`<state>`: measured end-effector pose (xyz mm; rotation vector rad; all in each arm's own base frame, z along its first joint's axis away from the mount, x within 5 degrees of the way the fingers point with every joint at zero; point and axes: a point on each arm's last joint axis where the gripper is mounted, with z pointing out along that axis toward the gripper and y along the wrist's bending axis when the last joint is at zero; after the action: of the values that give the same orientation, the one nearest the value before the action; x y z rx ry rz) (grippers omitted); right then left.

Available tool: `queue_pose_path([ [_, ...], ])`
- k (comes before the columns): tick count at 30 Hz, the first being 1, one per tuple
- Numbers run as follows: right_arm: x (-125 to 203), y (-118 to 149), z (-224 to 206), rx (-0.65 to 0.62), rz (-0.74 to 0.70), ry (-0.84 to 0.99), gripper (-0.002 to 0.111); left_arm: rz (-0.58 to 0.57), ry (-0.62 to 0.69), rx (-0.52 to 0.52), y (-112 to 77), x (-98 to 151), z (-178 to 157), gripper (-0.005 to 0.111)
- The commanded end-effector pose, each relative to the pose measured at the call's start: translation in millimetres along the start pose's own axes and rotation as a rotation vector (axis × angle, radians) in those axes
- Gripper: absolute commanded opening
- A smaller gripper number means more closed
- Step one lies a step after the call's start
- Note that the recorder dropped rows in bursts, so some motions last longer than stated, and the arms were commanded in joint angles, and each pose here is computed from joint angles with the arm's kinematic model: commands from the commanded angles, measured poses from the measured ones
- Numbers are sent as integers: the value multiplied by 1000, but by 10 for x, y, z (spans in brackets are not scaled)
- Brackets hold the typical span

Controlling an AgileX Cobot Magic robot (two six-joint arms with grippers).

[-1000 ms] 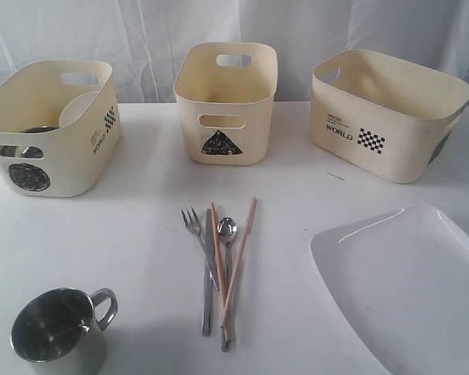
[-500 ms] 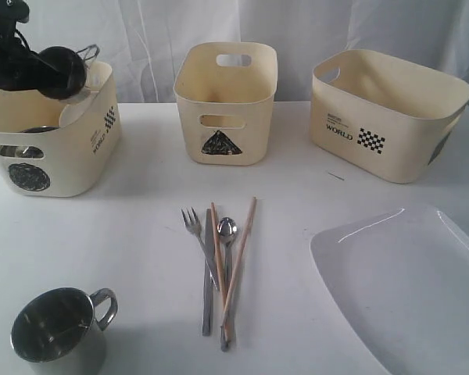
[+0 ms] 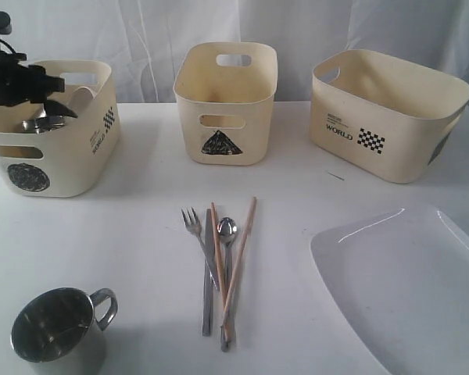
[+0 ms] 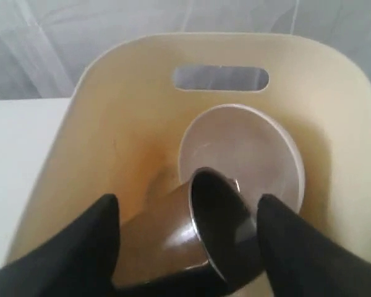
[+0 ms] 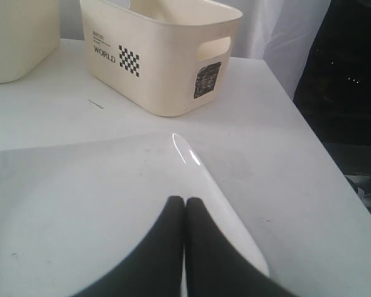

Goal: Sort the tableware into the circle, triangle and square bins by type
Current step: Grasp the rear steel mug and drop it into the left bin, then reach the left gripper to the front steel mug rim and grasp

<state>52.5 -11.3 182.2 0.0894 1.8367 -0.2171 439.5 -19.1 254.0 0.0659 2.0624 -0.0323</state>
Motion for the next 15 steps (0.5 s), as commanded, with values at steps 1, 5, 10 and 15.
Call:
queue_pose_path([
  [1,0,1,-2,-2,-4,-8,0,55,-143,-9,-2,-393,-412,68],
  [5,0,1,-2,-2,-4,-8,0,84,-251,-9,-12,-727,-939,68],
  [10,0,1,-2,-2,-4,-8,0,98,-169,55,-75,-835,-1553,68],
  [15,0,1,-2,-2,-4,-8,0,135,288,204,-186,-474,-1952,68],
])
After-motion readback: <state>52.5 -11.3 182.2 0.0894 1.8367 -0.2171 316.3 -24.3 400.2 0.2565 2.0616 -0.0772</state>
